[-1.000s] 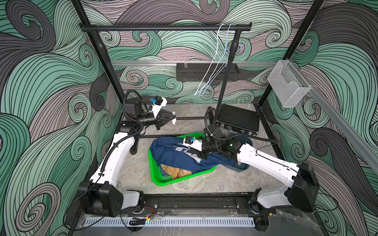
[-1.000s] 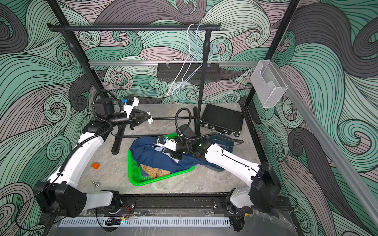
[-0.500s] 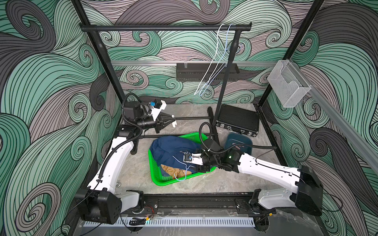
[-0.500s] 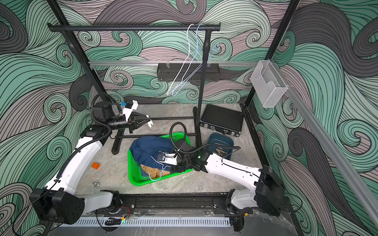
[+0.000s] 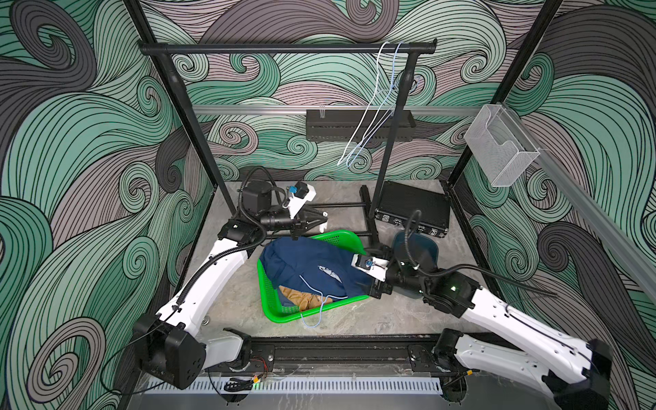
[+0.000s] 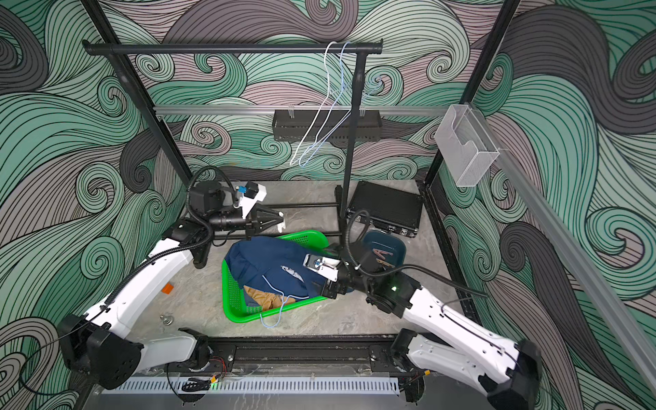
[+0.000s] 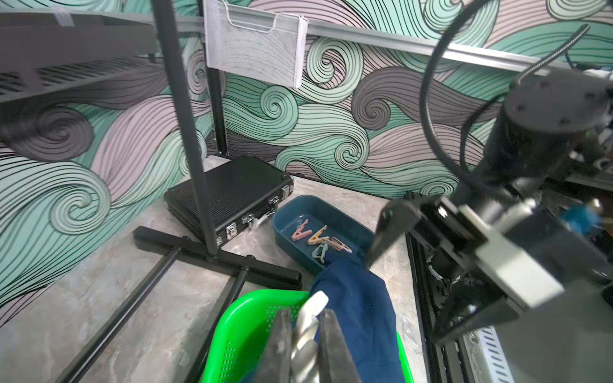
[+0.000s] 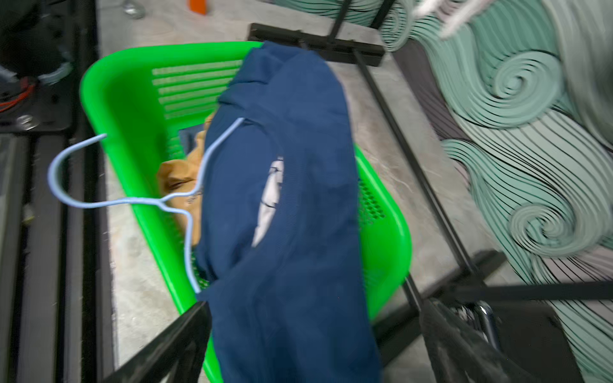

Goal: Remove the clothespins securing t-shirts to the hanger
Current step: Place the hanger in the basket, then place the clothespin in the storage box.

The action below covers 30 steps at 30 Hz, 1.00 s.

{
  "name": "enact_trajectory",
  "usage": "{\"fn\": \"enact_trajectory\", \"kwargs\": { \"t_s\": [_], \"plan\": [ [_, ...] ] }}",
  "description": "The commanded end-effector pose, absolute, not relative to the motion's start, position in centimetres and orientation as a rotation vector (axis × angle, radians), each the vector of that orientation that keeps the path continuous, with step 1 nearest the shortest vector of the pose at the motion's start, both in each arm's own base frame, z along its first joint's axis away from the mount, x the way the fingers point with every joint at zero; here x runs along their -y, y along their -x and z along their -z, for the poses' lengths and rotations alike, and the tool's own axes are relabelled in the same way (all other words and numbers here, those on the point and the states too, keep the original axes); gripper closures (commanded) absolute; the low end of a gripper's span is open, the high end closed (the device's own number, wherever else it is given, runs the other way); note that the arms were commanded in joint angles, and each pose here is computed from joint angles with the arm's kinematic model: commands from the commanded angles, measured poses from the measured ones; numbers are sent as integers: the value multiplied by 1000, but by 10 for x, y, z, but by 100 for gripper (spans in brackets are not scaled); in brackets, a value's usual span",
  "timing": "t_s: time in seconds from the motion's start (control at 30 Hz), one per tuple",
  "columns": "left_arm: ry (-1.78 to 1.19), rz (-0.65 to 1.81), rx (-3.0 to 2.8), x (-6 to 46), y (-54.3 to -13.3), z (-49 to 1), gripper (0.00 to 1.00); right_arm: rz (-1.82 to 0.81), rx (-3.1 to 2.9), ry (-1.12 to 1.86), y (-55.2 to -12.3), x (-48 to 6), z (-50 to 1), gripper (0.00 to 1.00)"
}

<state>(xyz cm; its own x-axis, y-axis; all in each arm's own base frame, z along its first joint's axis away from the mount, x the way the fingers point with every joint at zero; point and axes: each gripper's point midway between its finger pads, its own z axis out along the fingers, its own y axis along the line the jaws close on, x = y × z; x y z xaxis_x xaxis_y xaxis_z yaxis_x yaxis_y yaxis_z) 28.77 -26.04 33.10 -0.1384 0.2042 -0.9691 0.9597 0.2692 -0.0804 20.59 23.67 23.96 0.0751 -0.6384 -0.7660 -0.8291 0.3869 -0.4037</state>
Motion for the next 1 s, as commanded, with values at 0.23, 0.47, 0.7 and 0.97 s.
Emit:
{"fn": "enact_trajectory", "kwargs": {
  "t_s": [0.23, 0.47, 0.7, 0.97],
  "plan": [
    [-1247, 1065, -1580, 410, -287, -279, 98, 130, -1686, 669, -260, -113, -322, 1],
    [-1354, 1141, -1576, 485, -277, -248, 98, 285, -1697, 334, -269, -41, -345, 1],
    [-1410, 1162, -1645, 533, -279, -197, 98, 271, -1696, 188, -263, -18, -341, 1],
    [-1421, 1112, -1773, 561, -296, -139, 97, 269, -1705, 185, -258, -16, -332, 1]
  ]
}}
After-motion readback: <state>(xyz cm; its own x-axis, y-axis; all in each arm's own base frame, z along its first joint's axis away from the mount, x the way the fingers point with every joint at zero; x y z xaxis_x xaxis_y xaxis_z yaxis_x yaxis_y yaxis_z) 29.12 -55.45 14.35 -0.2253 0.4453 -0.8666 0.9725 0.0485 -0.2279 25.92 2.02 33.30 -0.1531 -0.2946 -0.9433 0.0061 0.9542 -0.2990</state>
